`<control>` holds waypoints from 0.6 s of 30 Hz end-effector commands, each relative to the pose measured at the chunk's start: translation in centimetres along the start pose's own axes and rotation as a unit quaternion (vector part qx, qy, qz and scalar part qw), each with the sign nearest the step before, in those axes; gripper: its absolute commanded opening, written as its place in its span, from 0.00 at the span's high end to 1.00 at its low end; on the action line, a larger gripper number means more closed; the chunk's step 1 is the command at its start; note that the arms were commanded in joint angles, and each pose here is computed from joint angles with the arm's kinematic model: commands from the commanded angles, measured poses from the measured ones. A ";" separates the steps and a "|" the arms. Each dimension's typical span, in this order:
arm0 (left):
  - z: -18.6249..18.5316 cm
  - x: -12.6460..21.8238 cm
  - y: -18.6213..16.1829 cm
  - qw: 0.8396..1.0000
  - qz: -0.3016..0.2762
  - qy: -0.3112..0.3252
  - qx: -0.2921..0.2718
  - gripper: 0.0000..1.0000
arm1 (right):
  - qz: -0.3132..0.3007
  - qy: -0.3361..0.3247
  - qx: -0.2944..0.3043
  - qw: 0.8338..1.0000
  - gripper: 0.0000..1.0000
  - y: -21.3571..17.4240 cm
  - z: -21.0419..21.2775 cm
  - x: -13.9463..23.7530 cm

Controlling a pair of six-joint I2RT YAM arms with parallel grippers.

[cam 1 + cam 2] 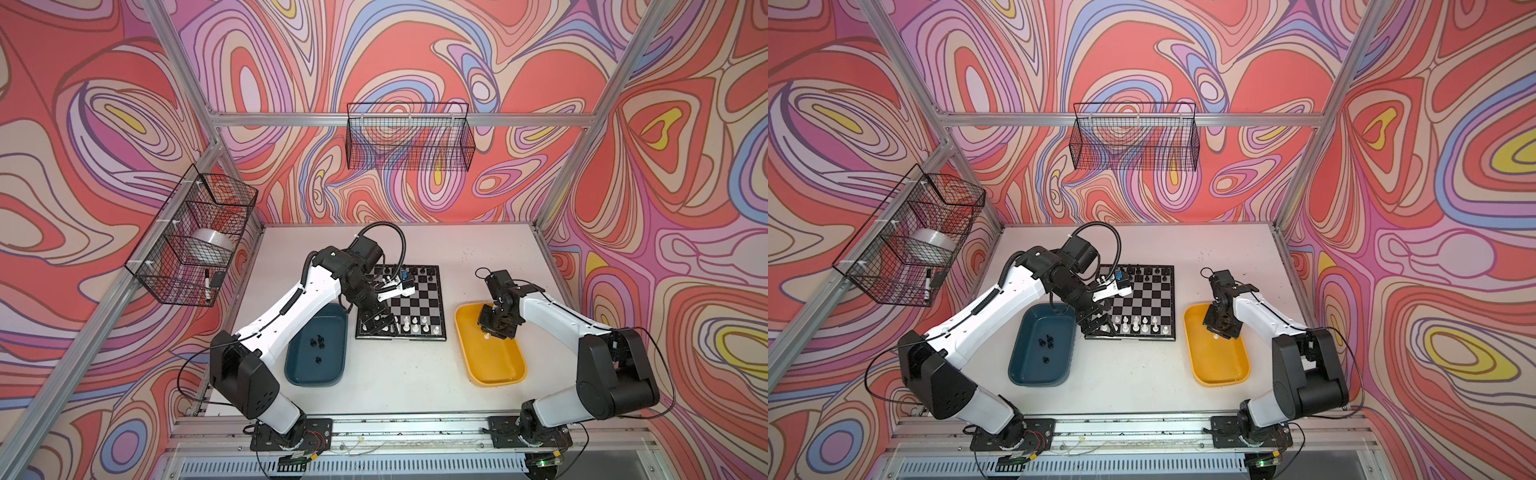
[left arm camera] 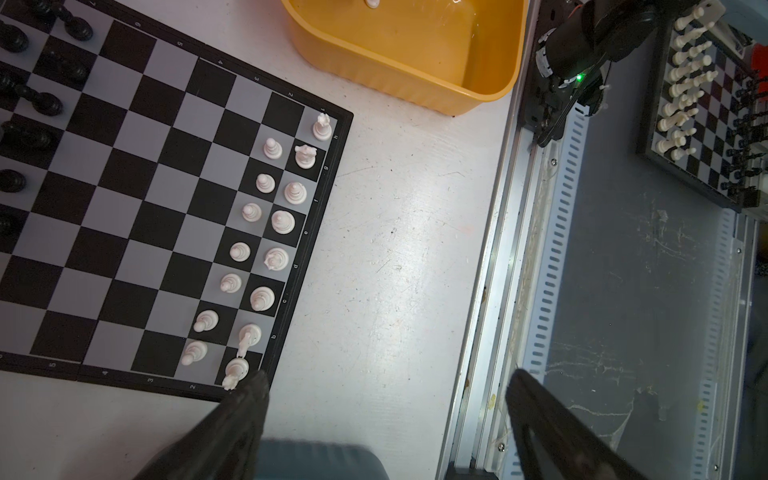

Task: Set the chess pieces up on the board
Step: 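Lower the right gripper onto the last white pawn in the yellow tray and grasp it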

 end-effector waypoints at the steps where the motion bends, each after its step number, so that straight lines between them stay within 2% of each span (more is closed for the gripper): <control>1: -0.5 0.0 -0.5 1.000 0.008 -0.005 -0.008 0.10 | 0.005 -0.005 0.001 1.000 0.74 -0.1 -0.3 -0.7; 18: -0.5 0.0 -0.7 1.000 0.008 0.000 -0.008 0.10 | 0.014 -0.008 0.003 1.000 0.77 -0.4 -0.5 -1.5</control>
Point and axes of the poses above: each gripper's point midway between its finger pads, its own x axis back along the fingers, its own z axis along the line the jaws close on, y = z × x, the point moved 3 cm from there along x, back along the fingers, and after that the axes turned 1 degree about -x, right-handed, at the moved point
